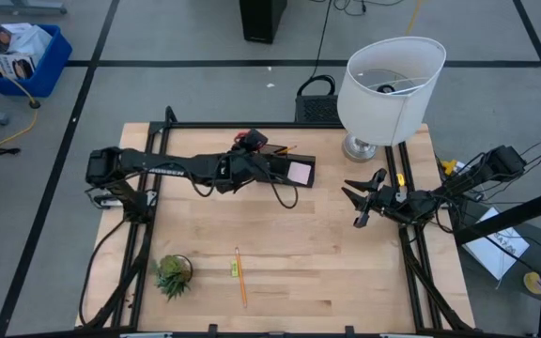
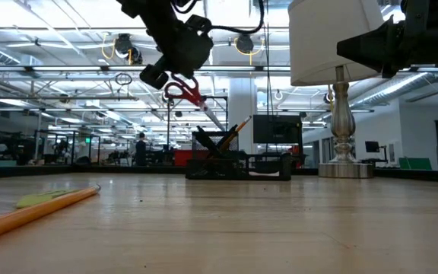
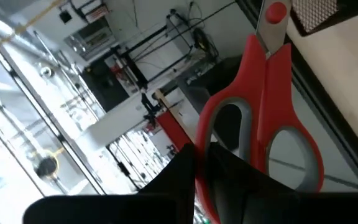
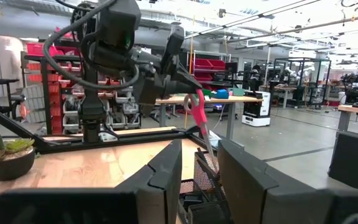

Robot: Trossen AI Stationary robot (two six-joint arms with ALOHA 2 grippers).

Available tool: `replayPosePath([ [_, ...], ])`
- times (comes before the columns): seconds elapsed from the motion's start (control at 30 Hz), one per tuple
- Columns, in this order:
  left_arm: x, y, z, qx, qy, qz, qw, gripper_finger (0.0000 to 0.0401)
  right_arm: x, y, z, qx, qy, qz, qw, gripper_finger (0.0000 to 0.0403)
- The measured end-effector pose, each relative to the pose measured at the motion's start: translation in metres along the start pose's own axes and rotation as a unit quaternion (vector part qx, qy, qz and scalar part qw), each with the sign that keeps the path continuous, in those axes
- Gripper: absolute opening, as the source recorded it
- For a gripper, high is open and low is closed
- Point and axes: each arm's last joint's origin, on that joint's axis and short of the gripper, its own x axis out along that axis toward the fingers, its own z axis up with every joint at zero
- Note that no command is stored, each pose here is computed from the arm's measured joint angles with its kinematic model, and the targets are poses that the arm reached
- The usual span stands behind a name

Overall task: Pick and place office supplies into organizer
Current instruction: Put the red scissor into the desk organizer

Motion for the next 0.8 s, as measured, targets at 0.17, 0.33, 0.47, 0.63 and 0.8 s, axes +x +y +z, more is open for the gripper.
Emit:
replayPosePath([
  [0.17,0.011,-0.010,0.011,0.048,0.029,-0.013,0.998,0.0042,0.000,0.000,0.000,0.000,0.000,0.000,1.000,0.0100],
  [0.33,0.020,-0.012,0.010,0.034,0.039,-0.019,0.998,0.0056,0.000,0.000,0.000,0.000,0.000,0.000,1.000,0.0100],
  [0.47,0.021,-0.009,0.010,0.014,0.039,-0.011,0.999,0.0102,0.000,0.000,0.000,0.000,0.000,0.000,1.000,0.0100],
  [0.63,0.015,-0.003,0.015,-0.018,0.032,0.012,0.999,0.0176,0.000,0.000,0.000,0.000,0.000,0.000,1.000,0.0100],
  [0.8,0.005,0.001,0.020,-0.067,0.034,0.033,0.997,0.0229,0.000,0.000,0.000,0.000,0.000,0.000,1.000,0.0100],
])
